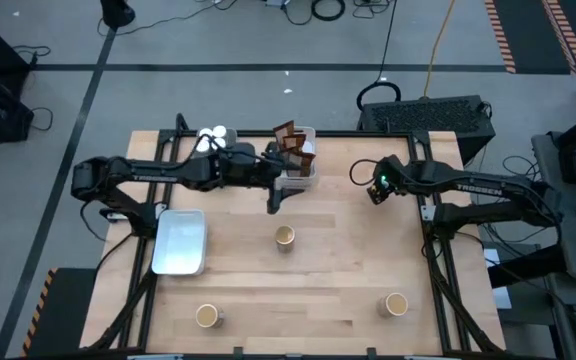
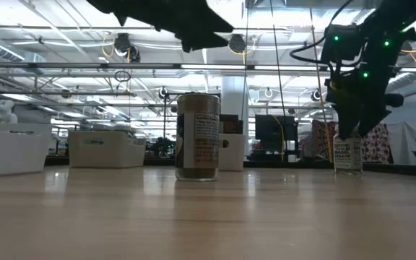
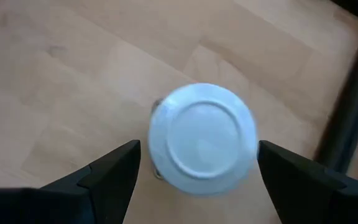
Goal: Sort spices by type
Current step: Put the white seasoning bottle into the gray bin
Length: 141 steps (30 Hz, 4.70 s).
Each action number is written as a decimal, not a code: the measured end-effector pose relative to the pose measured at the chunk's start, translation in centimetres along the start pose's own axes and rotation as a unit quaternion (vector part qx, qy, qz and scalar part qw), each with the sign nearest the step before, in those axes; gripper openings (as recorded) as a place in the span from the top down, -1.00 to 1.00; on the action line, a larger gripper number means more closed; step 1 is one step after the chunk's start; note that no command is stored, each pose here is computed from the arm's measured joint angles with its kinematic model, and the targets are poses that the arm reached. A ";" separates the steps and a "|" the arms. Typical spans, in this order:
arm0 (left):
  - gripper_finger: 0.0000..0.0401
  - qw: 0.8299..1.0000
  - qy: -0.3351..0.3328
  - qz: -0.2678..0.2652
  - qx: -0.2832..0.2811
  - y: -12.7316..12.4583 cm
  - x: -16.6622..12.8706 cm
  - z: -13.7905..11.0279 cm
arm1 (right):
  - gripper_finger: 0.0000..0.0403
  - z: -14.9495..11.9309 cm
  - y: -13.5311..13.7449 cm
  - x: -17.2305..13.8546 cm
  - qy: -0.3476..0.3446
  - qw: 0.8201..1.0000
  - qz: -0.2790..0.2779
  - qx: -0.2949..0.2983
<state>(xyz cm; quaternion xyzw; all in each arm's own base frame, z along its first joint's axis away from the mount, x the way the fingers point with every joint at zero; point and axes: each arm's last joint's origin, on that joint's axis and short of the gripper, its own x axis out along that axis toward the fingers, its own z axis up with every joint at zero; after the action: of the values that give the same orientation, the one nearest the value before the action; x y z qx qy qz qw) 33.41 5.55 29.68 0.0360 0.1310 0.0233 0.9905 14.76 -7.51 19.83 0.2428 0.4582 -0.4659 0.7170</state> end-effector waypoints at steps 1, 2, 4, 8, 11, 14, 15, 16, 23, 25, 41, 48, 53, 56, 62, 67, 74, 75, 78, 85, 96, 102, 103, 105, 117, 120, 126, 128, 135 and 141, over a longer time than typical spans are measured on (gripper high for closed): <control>-0.48 1.000 0.009 0.003 -0.001 0.0 -0.3 0.0 | -0.52 -0.1 0.0 0.2 -0.003 1.000 0.003 0.002; -0.48 1.000 0.019 0.003 -0.002 0.0 -0.6 0.0 | -0.52 -0.2 0.1 0.4 -0.006 1.000 0.006 0.003; -0.48 0.999 0.033 0.002 -0.004 -0.1 -1.4 0.2 | -0.52 -0.3 0.2 0.8 -0.008 1.000 0.019 0.007; -0.48 0.996 0.091 -0.001 -0.010 -0.3 -3.0 -0.2 | -0.52 -0.6 0.4 1.5 -0.015 0.999 0.039 0.007; -0.48 0.991 0.127 0.032 -0.009 -0.2 -4.0 -0.4 | -0.47 -0.7 0.5 1.8 -0.021 0.999 0.048 0.006; -0.48 0.989 0.138 0.054 -0.006 -0.1 -4.4 -0.4 | -0.37 -0.8 0.6 2.0 -0.026 0.998 0.060 0.006; -0.48 0.989 0.135 0.056 -0.006 -0.1 -4.4 -0.4 | -0.32 -0.7 0.7 2.1 -0.027 0.998 0.063 0.007; -0.48 0.990 0.131 0.057 -0.006 -0.1 -4.4 -0.3 | -0.27 -0.7 0.7 2.1 -0.030 0.997 0.065 0.008; -0.48 0.989 0.134 0.060 -0.031 -0.1 -4.5 -0.4 | 0.13 0.4 2.1 2.3 -0.058 0.987 0.150 -0.024; -0.48 0.989 0.134 0.060 -0.032 -0.1 -4.5 -0.4 | 0.17 0.9 2.7 2.4 -0.071 0.979 0.189 -0.037; -0.48 0.985 0.156 0.058 -0.032 -0.2 -4.6 -0.8 | 0.11 6.4 12.0 2.9 -0.117 0.929 0.277 -0.217; -0.48 0.980 0.190 0.055 -0.034 -0.3 -4.8 -1.4 | 0.09 9.5 17.3 3.5 -0.104 0.906 0.271 -0.308; -0.48 0.974 0.217 0.052 -0.035 -0.4 -5.0 -1.9 | 0.08 10.4 20.3 4.4 -0.079 0.882 0.294 -0.358; -0.48 0.970 0.236 0.050 -0.035 -0.4 -5.2 -2.3 | 0.08 10.5 21.3 4.8 -0.073 0.876 0.300 -0.370; -0.48 0.964 0.261 0.048 -0.036 -0.5 -5.4 -2.7 | 0.01 10.3 21.8 4.8 -0.067 0.869 0.316 -0.374; -0.48 0.963 0.263 0.047 -0.036 -0.5 -5.4 -2.7 | -0.20 10.5 21.7 4.6 -0.071 0.868 0.320 -0.373; -0.48 0.963 0.262 0.047 -0.036 -0.5 -5.4 -2.7 | -0.50 10.4 21.4 4.1 -0.064 0.869 0.317 -0.374; -0.48 0.963 0.262 0.047 -0.036 -0.5 -5.4 -2.7 | -0.53 10.5 21.2 3.7 -0.065 0.869 0.317 -0.375; -0.48 0.964 0.260 0.047 -0.036 -0.5 -5.4 -2.7 | -0.57 11.0 20.4 1.9 -0.081 0.867 0.319 -0.373; -0.48 0.970 0.235 0.050 -0.034 -0.4 -5.1 -2.3 | -0.59 12.1 17.0 -2.2 -0.094 0.872 0.309 -0.369; -0.48 0.973 0.226 0.033 -0.039 -0.3 -2.1 -3.6 | -0.59 11.2 11.0 -8.6 -0.078 0.892 0.276 -0.349; -0.48 0.977 0.209 0.021 -0.028 -0.2 0.6 -4.9 | -0.59 10.5 8.4 -11.5 -0.102 0.900 0.274 -0.324; -0.48 0.979 0.200 0.022 -0.027 -0.1 0.9 -4.9 | -0.59 10.3 8.1 -11.9 -0.107 0.900 0.276 -0.319; -0.48 0.979 0.200 0.022 -0.027 -0.1 1.3 -5.2 | -0.59 9.7 7.3 -12.2 -0.114 0.902 0.281 -0.308; -0.48 0.976 0.214 -0.013 -0.035 -0.3 3.9 -7.7 | -0.59 5.2 4.2 -10.2 -0.133 0.916 0.314 -0.210; -0.48 0.975 0.221 -0.014 -0.036 -0.3 4.3 -8.2 | -0.59 4.6 3.8 -9.9 -0.145 0.915 0.325 -0.190; -0.48 0.973 0.227 -0.013 -0.036 -0.3 4.9 -8.9 | -0.59 4.3 3.4 -10.2 -0.167 0.909 0.337 -0.180; -0.48 0.973 0.229 -0.009 -0.035 -0.2 5.0 -9.1 | -0.59 4.3 3.3 -10.2 -0.168 0.909 0.336 -0.180; -0.48 0.967 0.253 0.024 -0.030 0.3 4.8 -9.6 | -0.59 4.3 3.3 -10.2 -0.168 0.909 0.336 -0.180; -0.48 0.967 0.251 0.029 -0.032 0.6 4.8 -9.6 | -0.59 4.3 3.3 -10.2 -0.169 0.909 0.336 -0.181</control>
<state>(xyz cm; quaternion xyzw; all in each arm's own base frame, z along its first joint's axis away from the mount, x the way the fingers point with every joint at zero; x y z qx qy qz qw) 35.51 7.02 19.23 0.0014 0.3736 0.0642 0.9253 18.09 -4.79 30.58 0.1662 0.2980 -0.1407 0.9294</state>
